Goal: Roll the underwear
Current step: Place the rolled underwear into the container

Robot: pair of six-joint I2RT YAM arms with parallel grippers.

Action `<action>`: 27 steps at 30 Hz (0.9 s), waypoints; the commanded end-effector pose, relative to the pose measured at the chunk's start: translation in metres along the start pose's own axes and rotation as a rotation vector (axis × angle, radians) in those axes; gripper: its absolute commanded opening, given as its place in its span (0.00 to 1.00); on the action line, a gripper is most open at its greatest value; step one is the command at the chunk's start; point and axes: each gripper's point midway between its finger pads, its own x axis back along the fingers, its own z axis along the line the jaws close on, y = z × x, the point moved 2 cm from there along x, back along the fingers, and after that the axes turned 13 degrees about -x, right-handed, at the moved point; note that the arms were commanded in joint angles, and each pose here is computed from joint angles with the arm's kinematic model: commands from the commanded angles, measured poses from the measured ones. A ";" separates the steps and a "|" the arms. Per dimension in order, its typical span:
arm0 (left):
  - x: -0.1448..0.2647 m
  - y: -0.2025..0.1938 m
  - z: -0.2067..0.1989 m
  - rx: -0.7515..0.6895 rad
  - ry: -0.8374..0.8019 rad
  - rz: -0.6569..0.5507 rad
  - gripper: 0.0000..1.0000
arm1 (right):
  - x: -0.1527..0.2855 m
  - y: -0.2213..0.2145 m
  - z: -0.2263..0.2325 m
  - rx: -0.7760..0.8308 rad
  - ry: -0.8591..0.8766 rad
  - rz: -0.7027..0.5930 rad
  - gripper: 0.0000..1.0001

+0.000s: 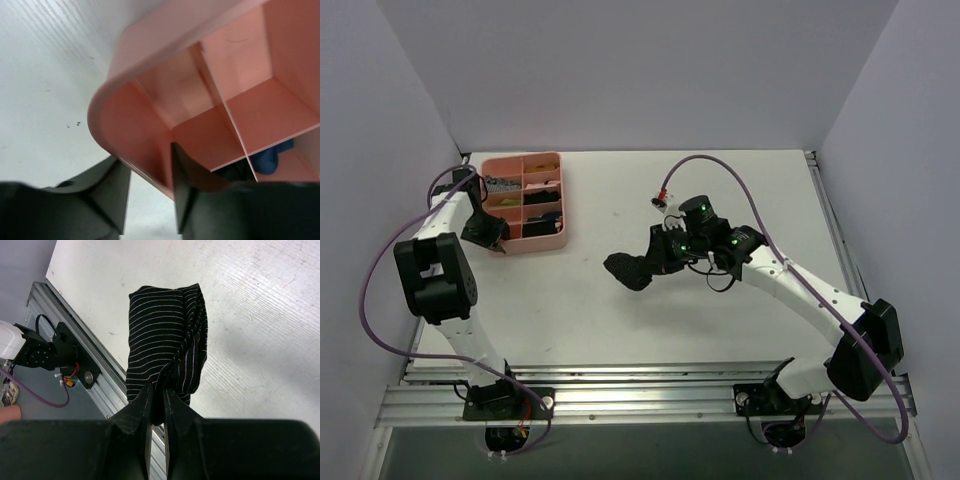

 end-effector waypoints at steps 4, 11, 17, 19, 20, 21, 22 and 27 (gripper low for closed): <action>-0.029 -0.015 -0.007 -0.028 -0.056 0.070 0.22 | 0.023 0.025 0.014 0.039 0.003 -0.093 0.00; -0.016 -0.036 -0.001 -0.160 -0.043 0.079 0.03 | 0.021 0.043 0.010 0.063 -0.029 -0.119 0.00; 0.007 -0.080 -0.006 -0.284 -0.070 0.094 0.04 | 0.003 0.061 0.010 0.057 -0.024 -0.134 0.00; 0.010 -0.110 -0.008 -0.344 -0.072 0.111 0.04 | -0.005 0.069 0.008 0.051 -0.027 -0.145 0.00; 0.017 -0.117 -0.009 -0.357 -0.087 0.104 0.05 | -0.014 0.073 0.006 0.048 -0.033 -0.142 0.00; 0.019 -0.124 -0.007 -0.366 -0.089 0.109 0.06 | -0.018 0.076 0.006 0.050 -0.033 -0.142 0.00; 0.018 -0.136 -0.004 -0.384 -0.085 0.122 0.06 | -0.023 0.079 0.007 0.057 -0.031 -0.142 0.00; 0.028 -0.147 0.001 -0.384 -0.119 0.132 0.33 | -0.059 0.096 0.001 0.087 -0.053 -0.123 0.00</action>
